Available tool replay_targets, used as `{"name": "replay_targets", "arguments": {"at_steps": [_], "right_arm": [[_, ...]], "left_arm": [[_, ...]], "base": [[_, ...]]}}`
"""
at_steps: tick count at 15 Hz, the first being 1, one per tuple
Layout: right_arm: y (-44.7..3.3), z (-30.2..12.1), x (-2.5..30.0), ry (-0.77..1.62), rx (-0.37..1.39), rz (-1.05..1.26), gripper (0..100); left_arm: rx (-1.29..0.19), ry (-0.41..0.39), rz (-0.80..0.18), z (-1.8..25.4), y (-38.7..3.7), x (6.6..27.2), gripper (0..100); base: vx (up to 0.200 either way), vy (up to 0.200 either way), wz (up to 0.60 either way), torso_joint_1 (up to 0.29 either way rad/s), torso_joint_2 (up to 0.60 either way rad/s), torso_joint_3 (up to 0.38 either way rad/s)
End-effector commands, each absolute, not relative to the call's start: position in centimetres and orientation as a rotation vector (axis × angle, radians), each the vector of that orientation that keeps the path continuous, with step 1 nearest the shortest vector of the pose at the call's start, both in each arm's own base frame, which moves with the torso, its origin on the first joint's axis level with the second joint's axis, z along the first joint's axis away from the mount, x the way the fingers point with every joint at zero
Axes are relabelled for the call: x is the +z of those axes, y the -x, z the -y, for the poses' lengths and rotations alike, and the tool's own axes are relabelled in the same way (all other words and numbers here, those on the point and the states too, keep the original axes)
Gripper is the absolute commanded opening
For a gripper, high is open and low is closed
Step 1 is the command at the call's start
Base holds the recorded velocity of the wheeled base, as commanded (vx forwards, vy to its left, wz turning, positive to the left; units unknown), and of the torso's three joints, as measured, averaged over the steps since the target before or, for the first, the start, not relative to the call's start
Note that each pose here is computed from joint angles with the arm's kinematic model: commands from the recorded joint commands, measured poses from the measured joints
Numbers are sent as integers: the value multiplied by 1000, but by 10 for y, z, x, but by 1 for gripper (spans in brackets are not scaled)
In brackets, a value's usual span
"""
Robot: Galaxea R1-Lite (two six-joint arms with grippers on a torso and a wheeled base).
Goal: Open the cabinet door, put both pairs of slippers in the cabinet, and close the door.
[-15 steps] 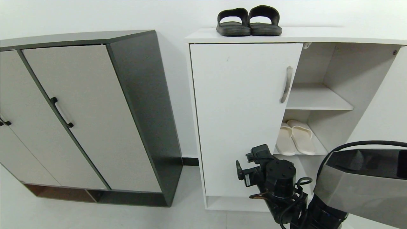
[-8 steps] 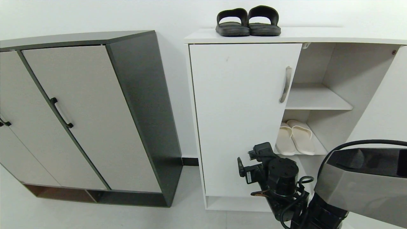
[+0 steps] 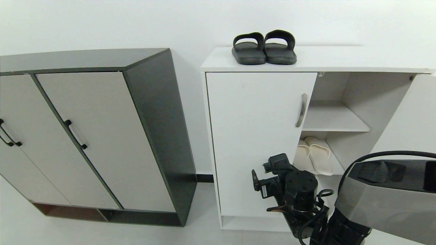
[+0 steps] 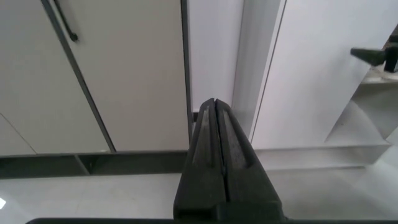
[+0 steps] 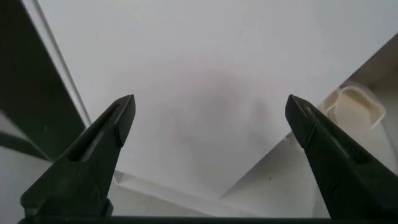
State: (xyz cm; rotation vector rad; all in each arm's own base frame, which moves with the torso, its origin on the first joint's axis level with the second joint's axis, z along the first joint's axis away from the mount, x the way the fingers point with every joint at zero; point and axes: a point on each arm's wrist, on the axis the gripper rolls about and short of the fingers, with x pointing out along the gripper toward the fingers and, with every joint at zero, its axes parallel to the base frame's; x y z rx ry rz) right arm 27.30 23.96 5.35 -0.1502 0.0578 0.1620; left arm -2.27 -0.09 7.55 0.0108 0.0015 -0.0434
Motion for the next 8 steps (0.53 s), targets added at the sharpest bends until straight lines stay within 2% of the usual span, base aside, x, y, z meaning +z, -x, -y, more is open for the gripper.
{"name": "replay_targets", "arguments": {"at_steps": [1,8], "right_arm": [[-273,-240,53,151,161,-58,100],[-275,-239,54,153,155,-56,100]], "left_arm": [[-43,-12,-1,1,23,76,0],[-43,-11,-1,1,23,76,0]], "base": [[0,0,0,119,-476,-364],[0,0,0,137,-463,-334]]}}
